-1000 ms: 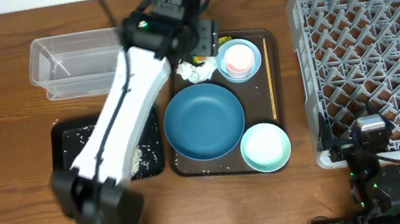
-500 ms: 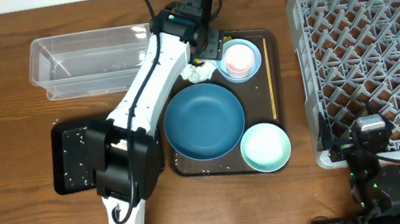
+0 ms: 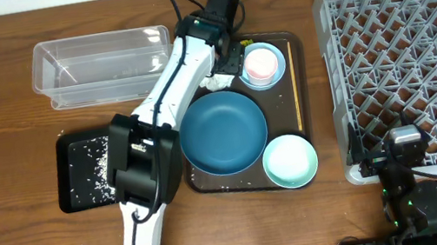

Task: Sort waste into correct bins and load items into the dishwasher rack
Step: 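Grasp the crumpled white tissue on the brown tray with the left gripper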

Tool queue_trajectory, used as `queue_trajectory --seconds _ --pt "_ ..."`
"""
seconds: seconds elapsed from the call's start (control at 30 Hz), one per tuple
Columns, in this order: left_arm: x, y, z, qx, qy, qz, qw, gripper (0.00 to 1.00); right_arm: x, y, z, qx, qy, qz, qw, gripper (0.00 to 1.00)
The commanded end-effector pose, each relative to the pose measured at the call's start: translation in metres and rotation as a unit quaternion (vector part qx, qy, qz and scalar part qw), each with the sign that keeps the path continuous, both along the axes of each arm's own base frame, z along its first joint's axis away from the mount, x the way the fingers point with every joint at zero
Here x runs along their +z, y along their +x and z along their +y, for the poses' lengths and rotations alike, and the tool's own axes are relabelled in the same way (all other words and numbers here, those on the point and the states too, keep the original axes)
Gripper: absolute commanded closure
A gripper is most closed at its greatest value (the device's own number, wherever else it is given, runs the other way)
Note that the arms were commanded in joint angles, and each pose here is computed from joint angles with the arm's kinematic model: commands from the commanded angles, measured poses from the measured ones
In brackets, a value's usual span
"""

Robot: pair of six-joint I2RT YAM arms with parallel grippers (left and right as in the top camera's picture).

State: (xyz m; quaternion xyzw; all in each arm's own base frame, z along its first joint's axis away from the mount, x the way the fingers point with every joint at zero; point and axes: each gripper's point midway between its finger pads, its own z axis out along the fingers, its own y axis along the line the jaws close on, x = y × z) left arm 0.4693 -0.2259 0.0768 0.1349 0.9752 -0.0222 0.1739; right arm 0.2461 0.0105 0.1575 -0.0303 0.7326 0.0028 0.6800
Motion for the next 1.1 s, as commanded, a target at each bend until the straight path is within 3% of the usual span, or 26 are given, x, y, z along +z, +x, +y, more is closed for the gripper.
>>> queue_trajectory --seconds 0.0,0.9,1.07 --pt "-0.006 0.006 0.017 0.007 0.042 -0.011 0.999 0.26 -0.001 0.0 -0.002 -0.003 -0.006 0.0 1.0 0.01" --pt "-0.053 -0.007 0.017 0.001 0.047 0.041 0.998 0.27 -0.001 0.0 -0.002 -0.003 -0.006 0.0 1.0 0.01" --pt "-0.054 -0.008 0.014 -0.002 0.04 0.045 0.998 0.39 -0.001 0.0 -0.002 -0.003 -0.006 0.0 1.0 0.01"
